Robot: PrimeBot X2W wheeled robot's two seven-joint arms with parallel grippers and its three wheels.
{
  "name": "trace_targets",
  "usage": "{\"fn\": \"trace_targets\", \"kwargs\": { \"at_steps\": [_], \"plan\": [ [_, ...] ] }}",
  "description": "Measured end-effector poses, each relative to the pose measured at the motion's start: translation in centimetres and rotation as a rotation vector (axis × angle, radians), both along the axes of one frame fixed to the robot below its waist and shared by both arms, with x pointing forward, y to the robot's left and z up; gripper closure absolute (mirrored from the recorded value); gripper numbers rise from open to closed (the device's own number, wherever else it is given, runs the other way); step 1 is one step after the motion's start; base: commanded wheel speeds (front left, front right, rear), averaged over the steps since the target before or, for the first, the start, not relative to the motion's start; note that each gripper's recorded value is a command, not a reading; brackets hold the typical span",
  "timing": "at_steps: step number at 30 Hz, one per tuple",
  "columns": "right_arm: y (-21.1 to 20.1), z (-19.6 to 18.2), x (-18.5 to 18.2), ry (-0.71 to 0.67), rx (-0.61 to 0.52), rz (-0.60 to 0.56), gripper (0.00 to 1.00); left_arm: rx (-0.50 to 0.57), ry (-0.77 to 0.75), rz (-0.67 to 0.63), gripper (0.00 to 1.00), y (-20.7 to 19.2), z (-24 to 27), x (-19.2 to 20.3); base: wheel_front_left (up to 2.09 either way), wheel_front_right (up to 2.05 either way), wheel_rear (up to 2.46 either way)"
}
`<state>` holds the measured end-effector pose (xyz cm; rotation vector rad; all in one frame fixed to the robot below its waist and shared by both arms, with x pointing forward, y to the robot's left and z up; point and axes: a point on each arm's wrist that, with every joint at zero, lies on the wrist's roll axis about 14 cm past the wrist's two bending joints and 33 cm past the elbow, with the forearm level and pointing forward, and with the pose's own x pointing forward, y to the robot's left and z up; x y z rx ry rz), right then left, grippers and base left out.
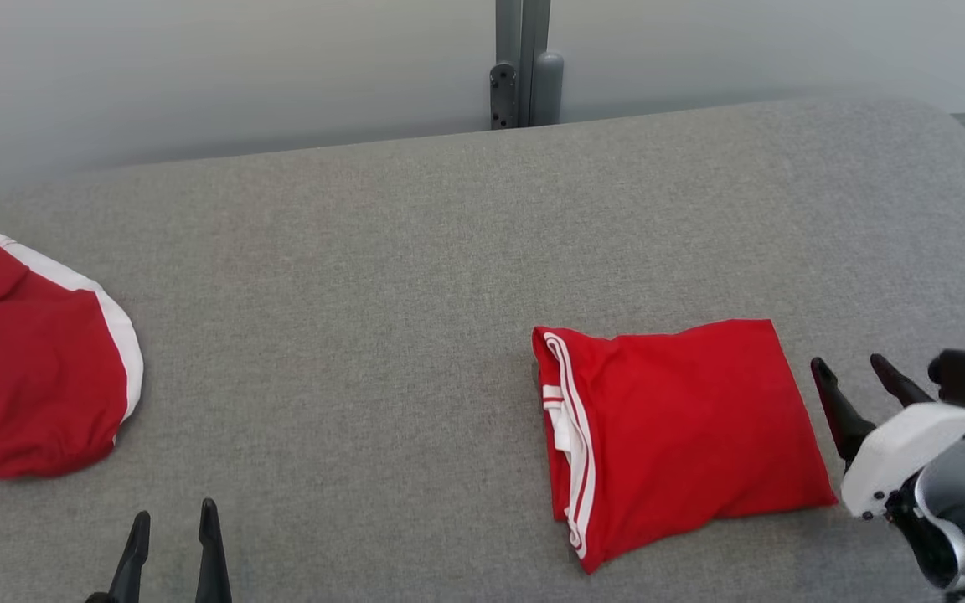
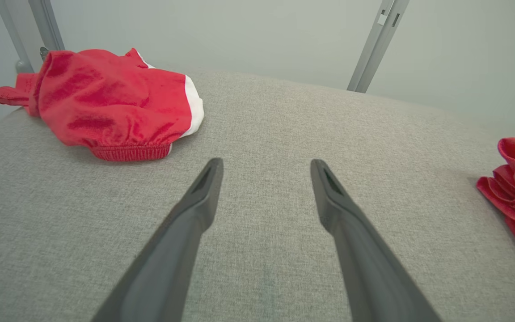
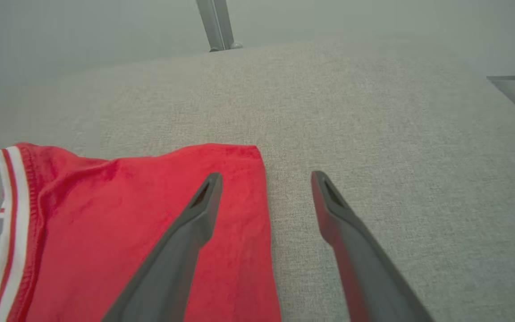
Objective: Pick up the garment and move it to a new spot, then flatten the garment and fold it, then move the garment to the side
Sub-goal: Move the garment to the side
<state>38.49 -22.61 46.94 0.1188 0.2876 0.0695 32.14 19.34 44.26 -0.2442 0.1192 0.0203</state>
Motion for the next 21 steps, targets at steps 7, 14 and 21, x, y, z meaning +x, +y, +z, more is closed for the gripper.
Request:
{"fn": "trace_targets", "kwargs": {
  "at_steps": [7,14,21],
  "plan": [
    [-0.5,-5.7,0.3,0.378,-0.005,0.032,0.0,0.013,0.021,-0.008,0.0,0.0,-0.7,1.5,0.0,0.0,0.0],
    [2.9,-9.1,0.6,0.479,0.065,0.076,0.2,0.013,0.057,0.036,0.0,1.3,-1.7,0.9,0.0,0.0,0.0],
    [2.9,-5.6,4.4,0.302,0.063,0.087,1.0,0.017,0.057,0.021,0.0,1.1,-1.8,1.8,0.0,0.0,0.0]
  ]
}}
